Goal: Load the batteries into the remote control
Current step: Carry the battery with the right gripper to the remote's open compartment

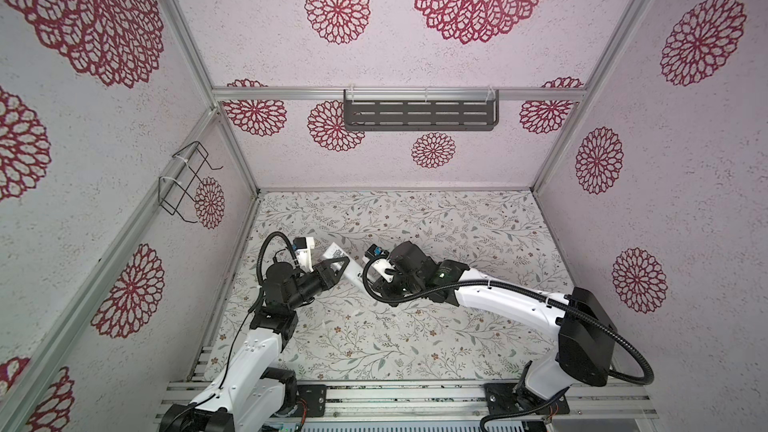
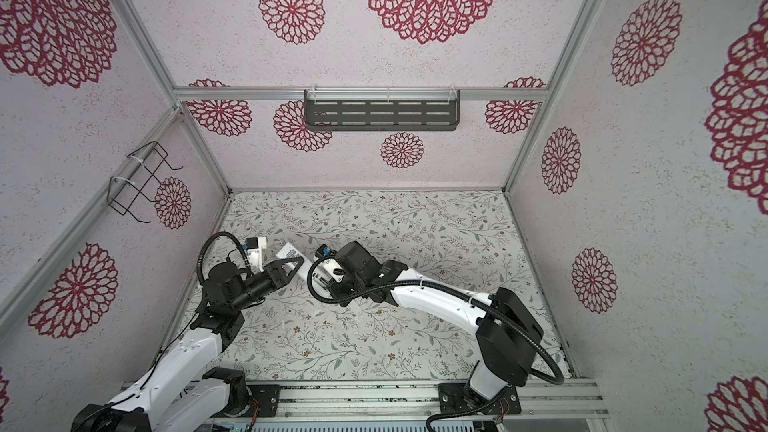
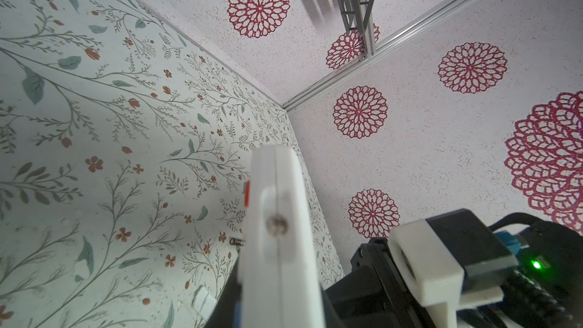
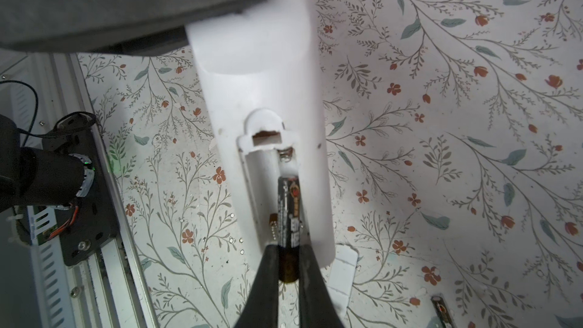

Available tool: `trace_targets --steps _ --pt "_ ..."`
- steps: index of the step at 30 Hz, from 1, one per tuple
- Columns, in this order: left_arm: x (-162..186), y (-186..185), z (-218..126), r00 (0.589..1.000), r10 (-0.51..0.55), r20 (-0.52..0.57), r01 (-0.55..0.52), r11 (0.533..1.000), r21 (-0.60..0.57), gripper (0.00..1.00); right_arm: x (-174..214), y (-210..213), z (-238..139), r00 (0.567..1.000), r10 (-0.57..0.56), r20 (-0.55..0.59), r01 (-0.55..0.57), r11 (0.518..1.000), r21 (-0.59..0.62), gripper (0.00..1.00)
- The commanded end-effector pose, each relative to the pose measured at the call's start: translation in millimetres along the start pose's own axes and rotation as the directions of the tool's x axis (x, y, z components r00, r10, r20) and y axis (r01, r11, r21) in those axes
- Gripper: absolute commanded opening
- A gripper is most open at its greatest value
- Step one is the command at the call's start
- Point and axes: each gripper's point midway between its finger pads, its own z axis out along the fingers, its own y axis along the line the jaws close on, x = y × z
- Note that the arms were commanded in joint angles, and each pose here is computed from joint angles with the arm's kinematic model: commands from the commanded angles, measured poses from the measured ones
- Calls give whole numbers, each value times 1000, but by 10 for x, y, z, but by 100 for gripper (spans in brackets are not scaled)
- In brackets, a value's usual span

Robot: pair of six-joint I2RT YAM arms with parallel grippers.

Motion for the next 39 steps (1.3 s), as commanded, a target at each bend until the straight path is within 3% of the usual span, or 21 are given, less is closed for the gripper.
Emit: trace_targets --steps 1,24,39 --pt "-130 -166 -28 999 32 34 -33 999 43 0 -43 -79 -45 999 31 -9 -30 998 59 11" --pt "-117 -397 -106 999 18 28 -22 990 139 0 -253 -146 172 999 23 23 -25 995 92 10" --pt "-157 -883 -313 998 21 -64 -2 957 289 0 -252 -193 376 995 -73 61 67 993 100 9"
